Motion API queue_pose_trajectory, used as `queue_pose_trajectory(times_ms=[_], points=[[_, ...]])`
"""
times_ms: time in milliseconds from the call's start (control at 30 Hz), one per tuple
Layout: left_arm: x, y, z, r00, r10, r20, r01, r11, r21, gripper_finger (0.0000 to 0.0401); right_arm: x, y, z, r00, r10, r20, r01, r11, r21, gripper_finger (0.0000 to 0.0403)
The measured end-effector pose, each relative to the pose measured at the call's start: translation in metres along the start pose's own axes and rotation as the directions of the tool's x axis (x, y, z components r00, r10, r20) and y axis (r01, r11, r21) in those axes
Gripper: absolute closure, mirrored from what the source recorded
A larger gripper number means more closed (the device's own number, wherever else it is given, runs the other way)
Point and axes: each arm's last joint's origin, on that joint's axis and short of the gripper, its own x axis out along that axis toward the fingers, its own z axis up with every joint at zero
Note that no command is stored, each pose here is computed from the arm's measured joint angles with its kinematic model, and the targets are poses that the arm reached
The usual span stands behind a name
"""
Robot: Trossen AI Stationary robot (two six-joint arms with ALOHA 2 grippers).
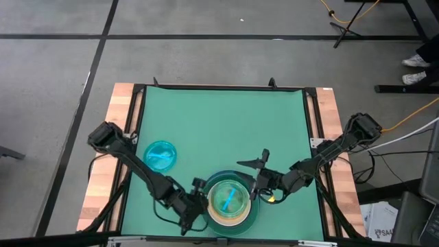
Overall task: Stack plastic plates
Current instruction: Stack the blue plate on top of the orange plate
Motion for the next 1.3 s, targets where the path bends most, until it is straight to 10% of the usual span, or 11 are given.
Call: queue_pose_trajectory(times_ms=[467, 1300], points=[[-0.047, 0.012, -0.03, 0.943, 0.298, -0.146, -0.307, 0.951, -0.045, 0.0302, 0.0, 0.002, -0.004, 1.0, 0.017, -0.023, -0.017, 1.0, -0.001, 0.0233], [-0.07, 0.077, -0.145, 0.934, 0.235, -0.268, -0.34, 0.812, -0.474, 0.0277, 0.0, 0.003, -0.005, 0.999, 0.02, -0.038, -0.02, 1.0, -0.003, 0.0233]])
